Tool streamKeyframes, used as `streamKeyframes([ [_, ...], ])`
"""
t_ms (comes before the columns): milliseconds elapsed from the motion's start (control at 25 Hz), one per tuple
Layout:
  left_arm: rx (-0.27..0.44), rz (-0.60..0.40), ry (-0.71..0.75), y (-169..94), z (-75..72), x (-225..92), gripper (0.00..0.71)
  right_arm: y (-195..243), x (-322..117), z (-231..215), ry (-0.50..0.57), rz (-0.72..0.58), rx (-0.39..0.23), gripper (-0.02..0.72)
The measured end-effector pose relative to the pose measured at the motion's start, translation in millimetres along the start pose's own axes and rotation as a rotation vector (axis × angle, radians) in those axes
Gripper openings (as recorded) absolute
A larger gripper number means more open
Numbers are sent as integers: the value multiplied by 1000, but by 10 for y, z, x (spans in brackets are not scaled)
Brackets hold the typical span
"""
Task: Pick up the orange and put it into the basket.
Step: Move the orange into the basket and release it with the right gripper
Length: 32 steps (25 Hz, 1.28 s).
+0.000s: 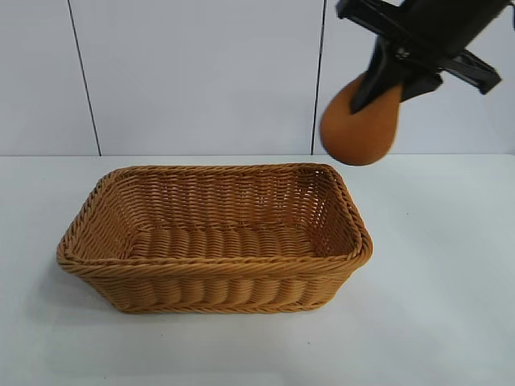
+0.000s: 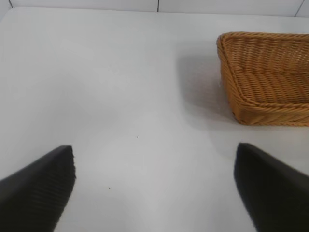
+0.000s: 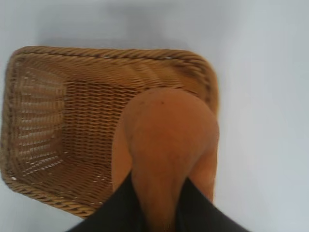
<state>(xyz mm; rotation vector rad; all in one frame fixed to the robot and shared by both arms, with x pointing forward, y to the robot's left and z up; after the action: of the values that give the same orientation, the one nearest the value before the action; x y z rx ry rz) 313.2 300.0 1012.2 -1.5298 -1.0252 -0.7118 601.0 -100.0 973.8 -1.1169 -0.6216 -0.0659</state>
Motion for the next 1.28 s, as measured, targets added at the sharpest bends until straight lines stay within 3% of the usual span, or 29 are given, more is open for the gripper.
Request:
streamKeyframes([
  [360,0,0,0,0,0,0,639,665,-149,716,-53,20,86,43],
  [800,0,0,0,0,0,0,639,1464,-326,477,0,38,17,53],
  [920,0,0,0,0,0,0,639,1487,-367,473,1,57,18,151],
  [1000,0,0,0,0,0,0,639,1487,-368,475,3,57,19,275],
  [1120,0,-1,0,0,-1,2,639,1486,-386,478,3,67,21,535],
  [1160,0,-1,0,0,-1,2,639,1485,-397,478,0,74,21,591],
  [1280,0,-1,0,0,-1,2,639,1467,-436,478,-4,98,24,658],
])
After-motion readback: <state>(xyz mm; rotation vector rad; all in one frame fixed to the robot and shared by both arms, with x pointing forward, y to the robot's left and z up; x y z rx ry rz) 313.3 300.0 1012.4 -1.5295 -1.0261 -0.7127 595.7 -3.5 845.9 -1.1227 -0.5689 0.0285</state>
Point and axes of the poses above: a point on each arm's last joint axis where the gripper is mounted, y pointing out along that axis toward the gripper, z along the wrist's bending axis when the last joint is at zero, x = y × z, the point moved 9 cm from there along y, pointing out along that axis toward the gripper, and after that the axes turned 11 degrees about -y, right-handed, at the moved point
